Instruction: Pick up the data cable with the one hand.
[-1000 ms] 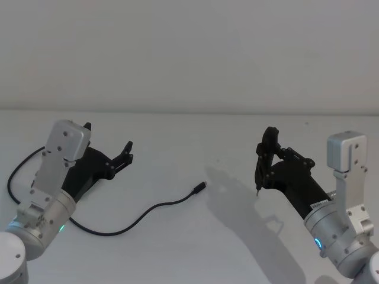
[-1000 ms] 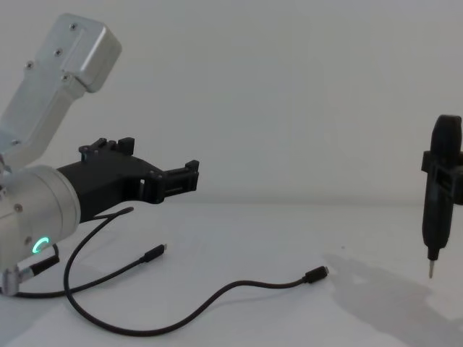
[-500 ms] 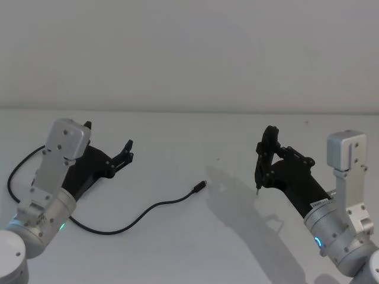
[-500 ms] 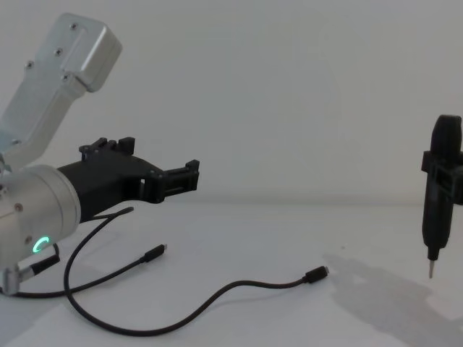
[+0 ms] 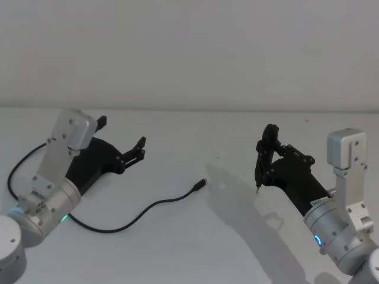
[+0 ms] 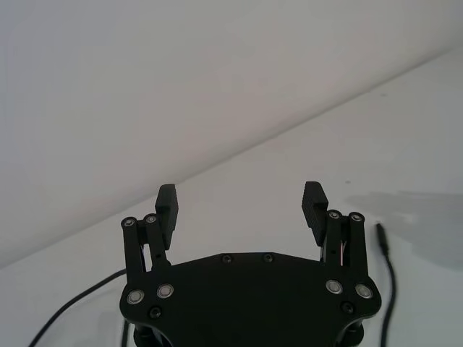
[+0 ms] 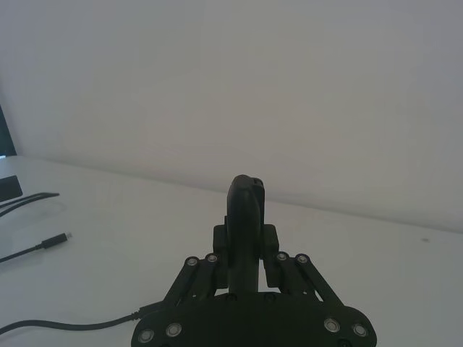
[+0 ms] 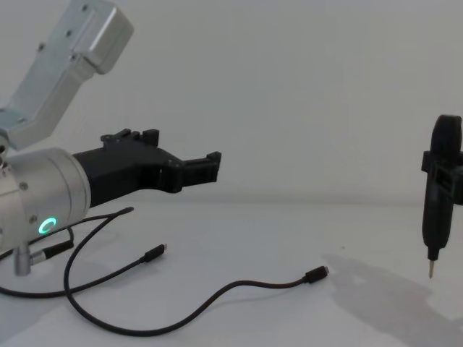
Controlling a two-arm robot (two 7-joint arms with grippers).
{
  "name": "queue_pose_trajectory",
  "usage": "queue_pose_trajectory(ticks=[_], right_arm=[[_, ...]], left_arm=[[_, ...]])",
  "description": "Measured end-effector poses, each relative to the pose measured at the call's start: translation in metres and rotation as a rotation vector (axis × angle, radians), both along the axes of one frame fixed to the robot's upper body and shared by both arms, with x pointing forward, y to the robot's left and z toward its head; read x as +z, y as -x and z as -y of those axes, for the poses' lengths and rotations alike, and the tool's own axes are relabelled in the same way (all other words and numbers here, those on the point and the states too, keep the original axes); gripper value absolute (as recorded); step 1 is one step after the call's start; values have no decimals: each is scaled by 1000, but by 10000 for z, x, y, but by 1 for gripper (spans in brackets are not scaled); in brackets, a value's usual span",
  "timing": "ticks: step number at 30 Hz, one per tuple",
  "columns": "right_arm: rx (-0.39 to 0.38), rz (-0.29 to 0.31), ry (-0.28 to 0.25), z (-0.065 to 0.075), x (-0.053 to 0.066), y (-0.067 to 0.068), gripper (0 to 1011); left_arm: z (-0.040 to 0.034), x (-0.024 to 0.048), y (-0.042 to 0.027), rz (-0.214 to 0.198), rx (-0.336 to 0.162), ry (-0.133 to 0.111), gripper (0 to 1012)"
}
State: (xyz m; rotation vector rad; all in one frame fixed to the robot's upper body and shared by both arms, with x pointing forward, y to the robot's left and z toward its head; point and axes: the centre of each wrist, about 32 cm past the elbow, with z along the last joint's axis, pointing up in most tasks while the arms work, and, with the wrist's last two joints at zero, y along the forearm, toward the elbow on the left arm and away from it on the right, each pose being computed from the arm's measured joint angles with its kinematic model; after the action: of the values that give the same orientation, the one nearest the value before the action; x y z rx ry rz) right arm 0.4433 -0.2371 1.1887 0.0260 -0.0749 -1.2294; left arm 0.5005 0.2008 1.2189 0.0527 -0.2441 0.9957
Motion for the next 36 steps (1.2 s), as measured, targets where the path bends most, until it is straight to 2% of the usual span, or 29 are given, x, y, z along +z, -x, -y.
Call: queue_pose_trajectory(ticks=[6, 10, 13, 19, 22, 23, 29, 30, 36], right_arm=[[0, 1, -1, -2, 1, -4, 275], [8, 10, -4, -6, 8, -27, 275], [19, 19, -7, -14, 14, -46, 274], [65, 56, -21, -49, 52, -143, 274], [81, 67, -25, -66, 69, -183, 275], [87, 70, -26, -71, 73, -192, 275], [124, 83, -35, -116, 97, -302, 275], [132, 83, -37, -122, 99, -326, 274], [153, 70, -39, -132, 64, -423, 275]], left_arm=[[-17, 65, -16, -31, -59, 6, 1001], [-46, 134, -24, -78, -125, 11, 1001], [-63, 166, -25, -103, -154, 13, 1001], [-123, 257, -17, -193, -245, 18, 1001], [-145, 285, -11, -224, -274, 21, 1001], [-159, 300, -7, -248, -293, 20, 1001], [-205, 342, 15, -324, -348, 21, 1001], [-224, 355, 25, -357, -367, 21, 1001], [-249, 370, 43, -406, -396, 6, 1001]])
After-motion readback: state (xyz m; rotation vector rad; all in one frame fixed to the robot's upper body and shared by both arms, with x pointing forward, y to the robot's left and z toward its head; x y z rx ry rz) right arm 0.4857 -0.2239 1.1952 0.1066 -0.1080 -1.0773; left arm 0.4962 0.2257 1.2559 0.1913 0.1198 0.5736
